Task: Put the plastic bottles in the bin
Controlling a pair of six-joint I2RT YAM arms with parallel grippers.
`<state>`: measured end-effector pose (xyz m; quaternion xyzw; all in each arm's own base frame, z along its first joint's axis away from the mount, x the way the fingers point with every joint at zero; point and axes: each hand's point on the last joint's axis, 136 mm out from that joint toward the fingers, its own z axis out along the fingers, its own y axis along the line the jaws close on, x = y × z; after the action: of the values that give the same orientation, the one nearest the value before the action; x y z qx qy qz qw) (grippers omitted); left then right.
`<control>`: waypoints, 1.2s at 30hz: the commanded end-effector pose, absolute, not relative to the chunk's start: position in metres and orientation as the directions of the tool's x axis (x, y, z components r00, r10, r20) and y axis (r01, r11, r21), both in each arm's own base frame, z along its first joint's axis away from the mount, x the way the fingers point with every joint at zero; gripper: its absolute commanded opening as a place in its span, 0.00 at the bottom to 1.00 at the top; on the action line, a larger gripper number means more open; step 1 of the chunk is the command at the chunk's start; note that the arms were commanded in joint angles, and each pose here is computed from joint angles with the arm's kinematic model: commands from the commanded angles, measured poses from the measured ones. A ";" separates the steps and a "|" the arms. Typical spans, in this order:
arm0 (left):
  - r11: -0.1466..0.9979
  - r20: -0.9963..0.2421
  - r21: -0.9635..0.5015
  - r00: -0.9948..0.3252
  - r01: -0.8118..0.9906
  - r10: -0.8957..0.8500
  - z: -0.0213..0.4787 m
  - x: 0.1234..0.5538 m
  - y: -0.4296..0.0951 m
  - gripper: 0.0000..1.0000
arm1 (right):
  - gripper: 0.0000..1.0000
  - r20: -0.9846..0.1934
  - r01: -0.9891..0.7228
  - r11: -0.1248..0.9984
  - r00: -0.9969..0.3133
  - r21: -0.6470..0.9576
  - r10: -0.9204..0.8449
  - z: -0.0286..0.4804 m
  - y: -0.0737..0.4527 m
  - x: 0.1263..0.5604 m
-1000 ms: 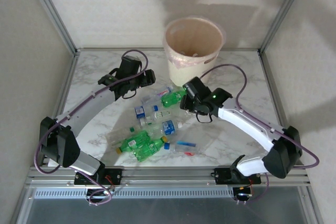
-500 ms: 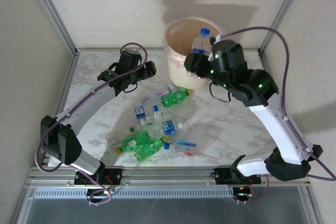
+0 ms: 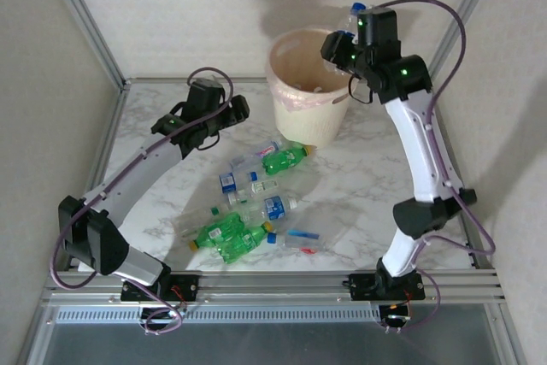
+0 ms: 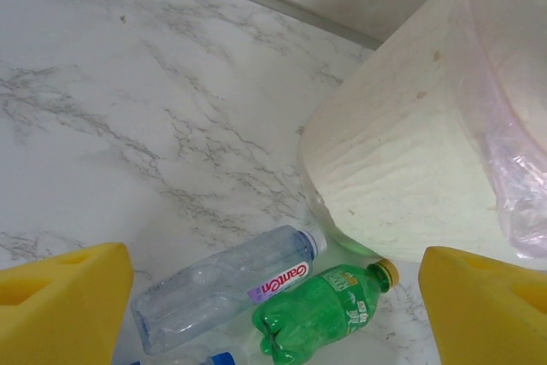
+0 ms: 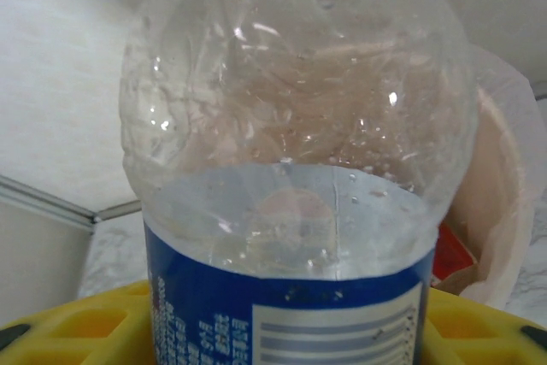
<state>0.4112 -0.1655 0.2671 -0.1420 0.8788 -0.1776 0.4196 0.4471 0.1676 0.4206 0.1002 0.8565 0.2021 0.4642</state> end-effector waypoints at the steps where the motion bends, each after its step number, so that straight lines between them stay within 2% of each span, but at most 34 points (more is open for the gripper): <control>1: 0.893 -0.691 -0.430 -0.589 -0.131 -0.419 0.270 0.407 -0.154 0.87 | 0.35 -0.777 -0.057 0.907 -0.540 0.417 0.323 0.417 0.169 0.469; 11: 0.886 -0.691 -0.433 -0.571 -0.164 -0.443 0.270 0.409 -0.139 0.87 | 0.39 -0.742 0.000 0.925 -0.597 0.379 0.304 0.368 0.160 0.507; 13: 0.883 -0.690 -0.437 -0.566 -0.173 -0.452 0.269 0.409 -0.135 0.87 | 0.48 -0.744 0.000 0.928 -0.598 0.371 0.298 0.366 0.160 0.509; 15: 0.877 -0.686 -0.444 -0.560 -0.183 -0.464 0.268 0.409 -0.131 0.88 | 0.63 -0.747 -0.001 0.931 -0.598 0.364 0.291 0.365 0.160 0.510; 19: 0.866 -0.673 -0.458 -0.559 -0.200 -0.485 0.264 0.408 -0.127 0.88 | 0.75 -0.753 -0.015 0.933 -0.595 0.358 0.279 0.369 0.160 0.509; 25: 0.857 -0.661 -0.470 -0.559 -0.211 -0.500 0.264 0.405 -0.126 0.89 | 0.79 -0.760 -0.046 0.927 -0.589 0.372 0.276 0.383 0.162 0.499; 29: 0.856 -0.652 -0.466 -0.568 -0.222 -0.502 0.259 0.399 -0.123 0.89 | 0.79 -0.763 -0.074 0.920 -0.587 0.384 0.271 0.393 0.169 0.486; 36: 0.830 -0.620 -0.493 -0.565 -0.259 -0.544 0.254 0.385 -0.118 0.89 | 0.78 -0.812 -0.227 0.916 -0.563 0.330 0.153 0.409 0.218 0.423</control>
<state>0.3958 -0.1274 0.2502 -0.2097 0.8721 -0.1732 0.4068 0.4577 0.1950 0.3772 0.0259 0.8813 0.1874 0.4330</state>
